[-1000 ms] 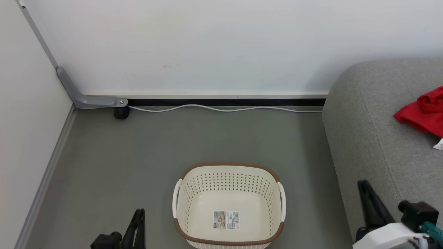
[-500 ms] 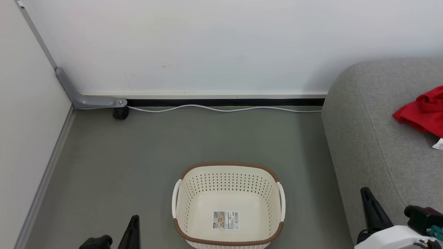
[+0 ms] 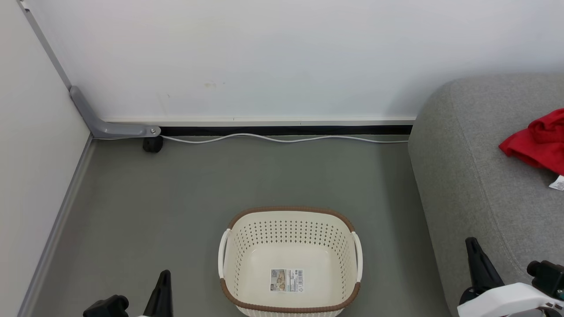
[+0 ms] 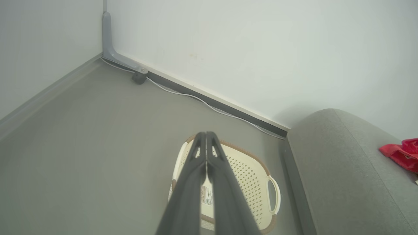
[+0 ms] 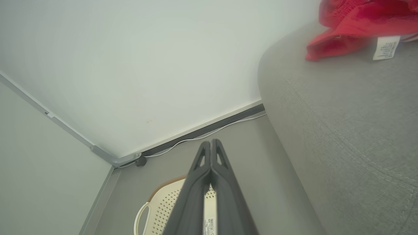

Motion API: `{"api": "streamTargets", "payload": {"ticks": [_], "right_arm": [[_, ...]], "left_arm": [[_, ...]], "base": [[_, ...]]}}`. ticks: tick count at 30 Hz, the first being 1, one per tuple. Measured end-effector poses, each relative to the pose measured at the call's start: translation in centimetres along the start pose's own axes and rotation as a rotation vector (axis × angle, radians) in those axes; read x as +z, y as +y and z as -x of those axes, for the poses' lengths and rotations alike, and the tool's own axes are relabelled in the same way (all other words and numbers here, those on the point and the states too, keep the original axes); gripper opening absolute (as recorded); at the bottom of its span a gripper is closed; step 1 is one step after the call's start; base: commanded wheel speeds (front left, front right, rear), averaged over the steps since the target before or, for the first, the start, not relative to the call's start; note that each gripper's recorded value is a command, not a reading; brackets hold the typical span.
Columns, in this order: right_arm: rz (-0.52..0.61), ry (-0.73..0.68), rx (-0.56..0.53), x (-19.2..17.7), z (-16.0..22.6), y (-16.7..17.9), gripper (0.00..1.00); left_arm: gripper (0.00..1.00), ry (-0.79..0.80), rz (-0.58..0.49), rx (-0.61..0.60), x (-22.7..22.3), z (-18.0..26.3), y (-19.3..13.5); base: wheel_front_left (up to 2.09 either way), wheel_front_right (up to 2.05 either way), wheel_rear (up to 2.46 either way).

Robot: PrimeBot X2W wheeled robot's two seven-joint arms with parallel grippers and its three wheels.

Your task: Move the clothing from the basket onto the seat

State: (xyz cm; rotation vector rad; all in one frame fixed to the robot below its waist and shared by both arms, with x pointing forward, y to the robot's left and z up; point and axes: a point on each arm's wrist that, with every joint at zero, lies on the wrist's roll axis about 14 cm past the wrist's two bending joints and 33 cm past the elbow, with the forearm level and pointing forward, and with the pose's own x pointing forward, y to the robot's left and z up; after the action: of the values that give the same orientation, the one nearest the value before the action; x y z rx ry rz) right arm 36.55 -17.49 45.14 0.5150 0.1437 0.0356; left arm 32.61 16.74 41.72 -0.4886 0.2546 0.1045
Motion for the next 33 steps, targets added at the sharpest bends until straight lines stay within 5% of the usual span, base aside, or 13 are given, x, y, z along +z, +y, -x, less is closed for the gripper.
{"api": "streamTargets", "payload": {"ticks": [33], "right_arm": [[-0.351, -0.022, -0.059, 1.0, -0.2, -0.9, 0.0]], "left_arm": [[0.0, 0.016, 0.354, -0.003, 1.4, -1.2, 0.0]], "base": [[0.0, 0.0, 0.0]]}}
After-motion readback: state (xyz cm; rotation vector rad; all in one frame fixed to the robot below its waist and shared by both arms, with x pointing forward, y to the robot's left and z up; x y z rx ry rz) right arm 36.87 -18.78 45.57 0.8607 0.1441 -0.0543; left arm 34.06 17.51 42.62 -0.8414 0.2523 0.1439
